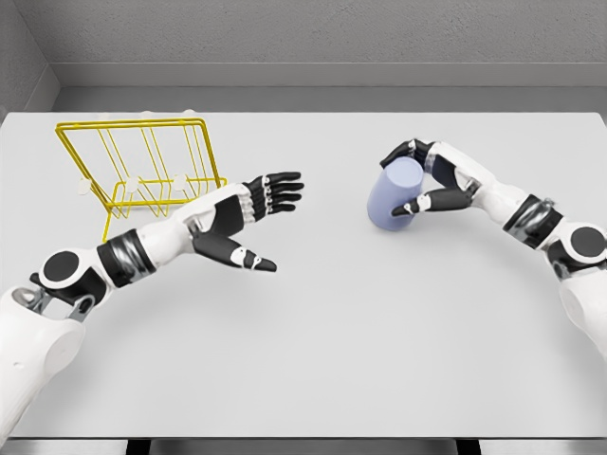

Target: Place the cup on the cup holder with both arms

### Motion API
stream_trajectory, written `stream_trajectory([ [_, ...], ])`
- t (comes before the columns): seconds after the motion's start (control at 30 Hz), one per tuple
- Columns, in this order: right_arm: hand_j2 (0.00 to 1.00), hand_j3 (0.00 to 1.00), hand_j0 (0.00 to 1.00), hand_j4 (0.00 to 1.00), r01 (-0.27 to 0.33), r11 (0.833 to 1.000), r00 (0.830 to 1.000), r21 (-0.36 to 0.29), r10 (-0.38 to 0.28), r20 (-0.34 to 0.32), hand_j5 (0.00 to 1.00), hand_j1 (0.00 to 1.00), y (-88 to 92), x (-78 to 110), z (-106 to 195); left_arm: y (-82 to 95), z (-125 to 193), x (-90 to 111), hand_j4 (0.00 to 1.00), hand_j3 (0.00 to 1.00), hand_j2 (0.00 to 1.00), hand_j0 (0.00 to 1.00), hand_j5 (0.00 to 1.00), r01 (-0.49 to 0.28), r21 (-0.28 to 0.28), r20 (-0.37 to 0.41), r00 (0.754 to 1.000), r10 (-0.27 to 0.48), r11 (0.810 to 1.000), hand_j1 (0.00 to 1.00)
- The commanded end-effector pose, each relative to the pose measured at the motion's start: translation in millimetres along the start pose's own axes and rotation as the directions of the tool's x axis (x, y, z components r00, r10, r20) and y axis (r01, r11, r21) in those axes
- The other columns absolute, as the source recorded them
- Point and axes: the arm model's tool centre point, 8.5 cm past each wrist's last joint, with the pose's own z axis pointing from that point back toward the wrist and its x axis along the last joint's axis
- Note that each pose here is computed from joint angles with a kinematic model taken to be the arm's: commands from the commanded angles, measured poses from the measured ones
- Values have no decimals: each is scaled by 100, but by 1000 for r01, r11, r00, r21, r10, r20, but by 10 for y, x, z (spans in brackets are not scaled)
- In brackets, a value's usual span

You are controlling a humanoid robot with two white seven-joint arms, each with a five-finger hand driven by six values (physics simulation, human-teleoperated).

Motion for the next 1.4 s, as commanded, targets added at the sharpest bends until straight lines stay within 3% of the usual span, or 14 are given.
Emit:
stream_trajectory([
  [0.0,43,43,43,43,-6,999,1000,41,5,23,43,43,103,76,-71,8,-10,25,100,100,100,100,100,-6,5,16,1000,6,1000,100],
  [0.33,44,44,44,44,-26,989,996,147,13,85,44,44,421,252,-263,36,-18,-7,100,100,100,100,100,7,23,7,1000,-8,1000,100],
  [0.4,43,43,43,43,-20,987,996,160,5,89,43,43,489,237,-284,91,44,-1,100,100,100,100,100,36,54,-4,999,-36,998,100],
  [0.77,43,43,43,43,-4,977,994,212,-19,105,43,43,748,172,-362,86,35,-28,100,100,100,100,100,26,57,-3,1000,-26,998,100],
  [0.97,44,44,44,44,1,977,995,215,-23,100,44,44,776,144,-345,47,22,-87,100,100,100,100,100,6,56,-3,1000,-6,998,100],
  [1.0,46,46,46,46,1,977,995,215,-24,101,46,46,780,145,-350,36,17,-83,100,100,100,100,100,7,54,1,1000,-7,998,100],
  [1.1,69,69,69,69,2,977,994,215,-25,103,69,69,792,140,-354,26,21,-92,100,100,100,100,100,4,55,3,1000,-4,998,100],
  [1.17,91,91,91,91,-46,976,984,211,9,175,91,91,805,188,-335,48,31,-66,100,100,100,100,100,7,64,10,1000,-8,998,100],
  [1.2,96,96,96,96,-48,976,985,212,10,174,96,96,808,183,-334,-18,-63,-45,100,100,100,100,100,20,54,25,999,-22,998,100],
  [1.27,100,100,100,100,-49,976,985,214,12,172,100,100,809,179,-330,-71,-51,11,100,100,100,100,100,68,73,115,990,-76,995,100],
  [1.37,100,100,100,100,-54,976,985,211,18,169,100,100,783,182,-314,20,23,62,100,100,100,100,100,76,107,126,988,-89,991,100],
])
